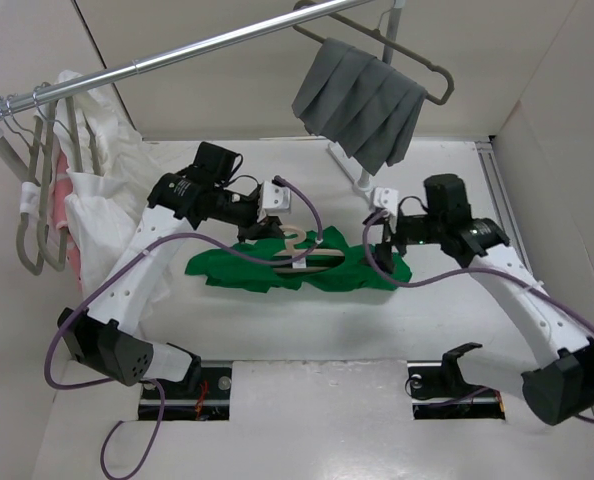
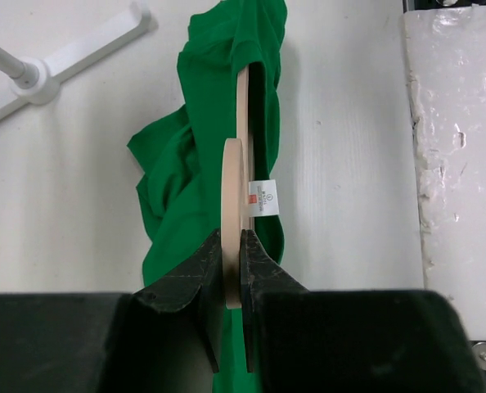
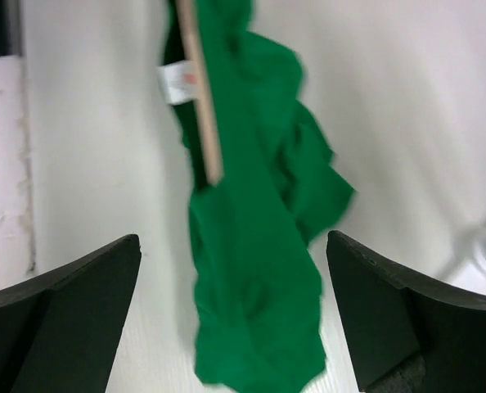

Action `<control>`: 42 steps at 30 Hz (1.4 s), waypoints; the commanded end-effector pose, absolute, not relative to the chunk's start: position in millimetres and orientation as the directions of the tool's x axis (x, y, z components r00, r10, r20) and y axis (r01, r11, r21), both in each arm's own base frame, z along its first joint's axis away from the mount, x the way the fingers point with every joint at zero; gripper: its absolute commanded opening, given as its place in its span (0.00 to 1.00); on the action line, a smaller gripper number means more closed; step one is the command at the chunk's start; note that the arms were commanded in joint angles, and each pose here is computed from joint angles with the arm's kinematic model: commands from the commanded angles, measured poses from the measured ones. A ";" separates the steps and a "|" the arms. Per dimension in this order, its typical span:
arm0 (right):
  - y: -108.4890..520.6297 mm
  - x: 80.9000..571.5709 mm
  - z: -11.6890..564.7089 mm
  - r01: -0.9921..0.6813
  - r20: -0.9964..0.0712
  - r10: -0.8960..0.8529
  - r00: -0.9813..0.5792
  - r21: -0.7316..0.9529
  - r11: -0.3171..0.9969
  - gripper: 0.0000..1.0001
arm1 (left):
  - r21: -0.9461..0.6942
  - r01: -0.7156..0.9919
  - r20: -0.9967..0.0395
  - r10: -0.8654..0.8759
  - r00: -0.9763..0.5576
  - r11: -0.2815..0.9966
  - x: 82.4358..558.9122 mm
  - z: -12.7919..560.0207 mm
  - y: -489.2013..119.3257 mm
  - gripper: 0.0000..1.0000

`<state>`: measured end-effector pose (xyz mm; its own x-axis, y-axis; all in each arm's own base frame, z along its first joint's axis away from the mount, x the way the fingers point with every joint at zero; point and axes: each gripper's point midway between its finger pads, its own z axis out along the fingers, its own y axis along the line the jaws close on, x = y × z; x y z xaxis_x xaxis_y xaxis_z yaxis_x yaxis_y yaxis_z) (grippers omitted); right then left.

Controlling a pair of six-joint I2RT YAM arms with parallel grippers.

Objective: Place the t-shirt on the hanger
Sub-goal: Place tshirt on hanger, then hang the hanger with tshirt onto the clothesline

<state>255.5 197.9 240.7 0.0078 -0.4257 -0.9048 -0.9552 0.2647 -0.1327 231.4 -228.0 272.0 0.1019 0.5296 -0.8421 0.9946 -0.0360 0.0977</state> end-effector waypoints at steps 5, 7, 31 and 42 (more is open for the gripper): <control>247.2 242.7 213.2 -0.985 -0.829 -0.550 0.101 -0.162 0.063 0.94 | 0.195 0.980 -0.867 0.459 0.195 -0.046 233.5 306.8 -235.4 0.00; 252.7 246.7 210.7 -0.983 -0.830 -0.547 0.110 -0.173 0.065 0.92 | 0.190 0.981 -0.878 0.441 0.187 -0.038 231.7 312.6 -237.1 0.00; 264.6 283.8 192.8 -0.960 -0.825 -0.565 0.019 -0.174 0.221 0.02 | 0.140 0.990 -0.938 0.317 0.140 -0.025 227.0 341.4 -237.0 0.00; 239.2 298.4 221.1 -0.931 -0.868 -0.488 -0.095 -0.096 0.352 0.00 | 0.117 0.944 -0.942 0.335 0.007 0.309 274.7 337.0 -225.8 1.00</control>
<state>285.5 239.0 177.6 -0.1398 -0.5684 -0.8108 -0.9465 0.3171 -0.0591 264.2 -229.6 319.4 0.0049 0.3756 -0.9268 0.9763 0.1985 0.0856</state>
